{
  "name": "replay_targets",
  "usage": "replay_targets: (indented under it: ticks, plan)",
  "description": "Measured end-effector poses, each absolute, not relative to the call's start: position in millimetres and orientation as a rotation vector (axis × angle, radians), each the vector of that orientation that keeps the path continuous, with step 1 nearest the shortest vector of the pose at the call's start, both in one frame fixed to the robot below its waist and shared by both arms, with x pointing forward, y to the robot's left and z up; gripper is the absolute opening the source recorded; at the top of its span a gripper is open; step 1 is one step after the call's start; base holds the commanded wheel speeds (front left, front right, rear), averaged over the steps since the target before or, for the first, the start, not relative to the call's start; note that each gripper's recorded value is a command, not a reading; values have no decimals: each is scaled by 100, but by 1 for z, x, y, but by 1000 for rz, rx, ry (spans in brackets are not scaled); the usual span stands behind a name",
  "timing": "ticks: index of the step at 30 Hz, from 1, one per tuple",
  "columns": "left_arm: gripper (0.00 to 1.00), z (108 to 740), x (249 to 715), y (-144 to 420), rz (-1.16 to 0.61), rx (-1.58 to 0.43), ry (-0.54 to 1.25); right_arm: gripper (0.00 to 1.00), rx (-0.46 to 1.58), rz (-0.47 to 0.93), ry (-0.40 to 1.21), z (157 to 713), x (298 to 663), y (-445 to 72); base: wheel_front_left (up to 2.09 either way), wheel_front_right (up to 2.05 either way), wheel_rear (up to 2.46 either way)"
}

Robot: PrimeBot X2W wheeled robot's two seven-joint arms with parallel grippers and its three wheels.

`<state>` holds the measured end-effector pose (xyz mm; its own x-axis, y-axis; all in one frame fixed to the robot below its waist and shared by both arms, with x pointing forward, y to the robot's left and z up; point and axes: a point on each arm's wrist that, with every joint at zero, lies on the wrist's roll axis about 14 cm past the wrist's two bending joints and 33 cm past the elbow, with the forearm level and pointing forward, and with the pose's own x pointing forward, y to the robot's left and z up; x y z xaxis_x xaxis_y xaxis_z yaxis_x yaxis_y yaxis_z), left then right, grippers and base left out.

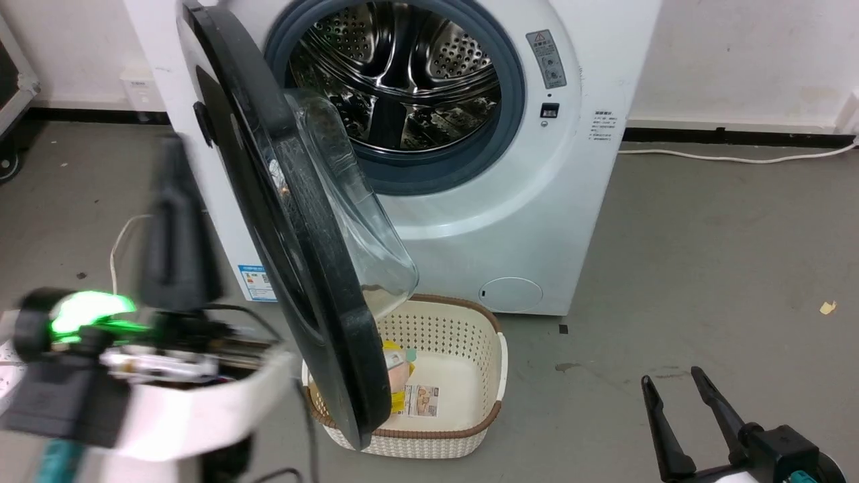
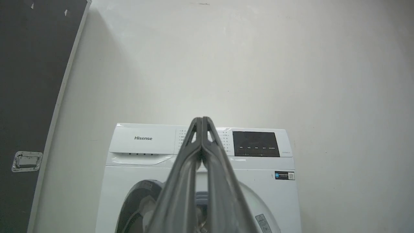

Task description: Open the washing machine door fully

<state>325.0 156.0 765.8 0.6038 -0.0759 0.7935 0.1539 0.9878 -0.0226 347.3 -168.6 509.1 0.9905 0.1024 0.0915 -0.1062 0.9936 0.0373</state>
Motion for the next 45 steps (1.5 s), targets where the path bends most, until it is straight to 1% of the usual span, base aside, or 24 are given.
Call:
replay_targets:
  ticks: [4,9,12,18,21,28,37,45]
  plan:
    - [0,751,331,114,-268,-123,-849,100,44,96,-83,507,346,-171,0,0,0]
    - [0,698,339,64,-419,-178,-637,100,49,87,-73,503,344,-174,0,0,0]
    - [0,659,340,43,-468,-215,-487,100,50,81,-64,501,344,-176,0,0,0]
    - [0,566,350,34,-436,-296,-124,100,50,79,-50,496,344,-176,0,0,0]
    - [0,536,355,42,-390,-276,-31,100,51,86,-43,494,344,-174,0,0,0]
    - [0,522,368,67,-299,-267,-25,100,53,106,-35,492,344,-167,0,0,0]
    - [0,514,361,96,-210,-267,-21,100,54,175,-37,493,352,-145,0,0,0]
    - [0,512,345,162,-14,-259,-40,100,69,294,-37,496,366,-105,0,0,0]
